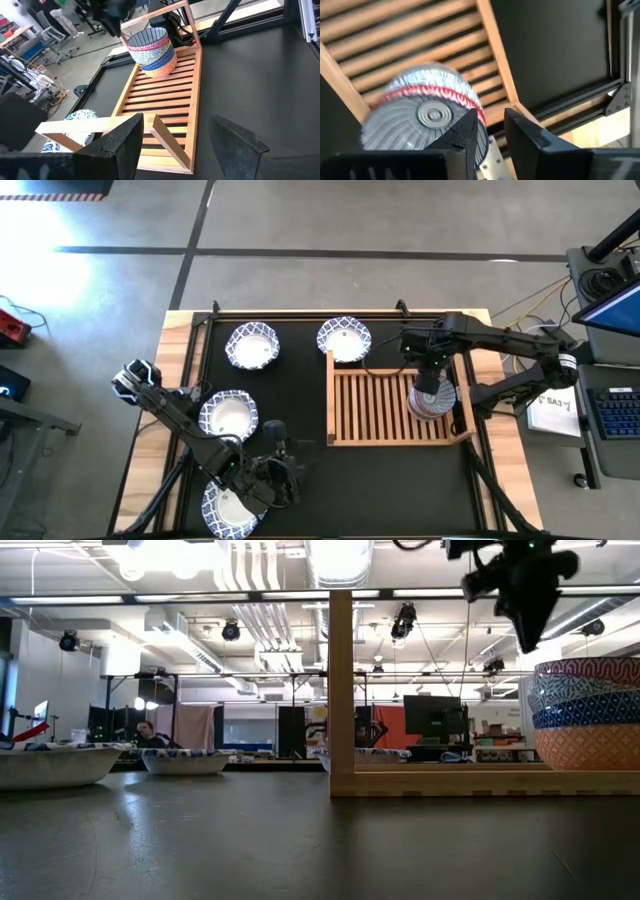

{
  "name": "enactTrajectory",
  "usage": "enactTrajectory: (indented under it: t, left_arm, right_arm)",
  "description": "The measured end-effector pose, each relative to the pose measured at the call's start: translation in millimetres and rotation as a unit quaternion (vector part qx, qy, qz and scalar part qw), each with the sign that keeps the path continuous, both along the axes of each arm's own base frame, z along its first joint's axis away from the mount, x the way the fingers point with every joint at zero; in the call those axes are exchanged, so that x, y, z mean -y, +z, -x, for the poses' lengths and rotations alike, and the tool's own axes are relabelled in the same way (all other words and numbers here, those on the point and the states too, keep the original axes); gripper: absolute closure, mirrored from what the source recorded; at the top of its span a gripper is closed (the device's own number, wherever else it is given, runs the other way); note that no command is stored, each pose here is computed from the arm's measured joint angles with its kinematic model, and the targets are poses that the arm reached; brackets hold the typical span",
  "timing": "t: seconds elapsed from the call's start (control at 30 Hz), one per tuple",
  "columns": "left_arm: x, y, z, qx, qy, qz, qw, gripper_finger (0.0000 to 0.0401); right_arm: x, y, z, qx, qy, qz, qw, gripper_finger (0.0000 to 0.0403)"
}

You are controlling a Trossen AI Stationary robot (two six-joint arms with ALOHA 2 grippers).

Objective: Place and stack bowls onto a shelf
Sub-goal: Put the top left white bowl on the shelf

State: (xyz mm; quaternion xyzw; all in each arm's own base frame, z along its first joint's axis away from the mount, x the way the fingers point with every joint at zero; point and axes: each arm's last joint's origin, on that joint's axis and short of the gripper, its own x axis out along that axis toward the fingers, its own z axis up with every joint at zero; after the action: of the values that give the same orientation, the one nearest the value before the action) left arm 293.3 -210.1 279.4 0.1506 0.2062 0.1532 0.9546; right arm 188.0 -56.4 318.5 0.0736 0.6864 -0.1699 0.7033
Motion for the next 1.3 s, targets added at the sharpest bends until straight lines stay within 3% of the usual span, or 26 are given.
enactTrajectory:
  t: [0.3,0.67,1.0,1.3]
  left_arm:
    - [-17.4,-4.9,-6.9,-0.021,0.033,-0.004,0.999,0.0197]
    - [-72.4,-15.8,-9.7,-0.102,0.140,-0.006,0.985,0.0197]
    - [-120.2,-24.1,-4.1,-0.203,0.218,-0.002,0.955,0.0197]
    - [-180.2,-35.4,13.2,-0.298,0.300,0.048,0.905,0.0197]
  right_arm:
    - [1.7,21.7,-8.2,0.082,-0.070,0.009,0.994,0.0303]
    - [0.9,22.7,-12.8,0.112,-0.074,-0.022,0.991,0.0311]
    - [4.5,20.6,-26.1,0.162,-0.058,-0.011,0.985,0.0305]
    - [5.2,17.9,-28.7,0.159,-0.056,-0.011,0.986,0.0294]
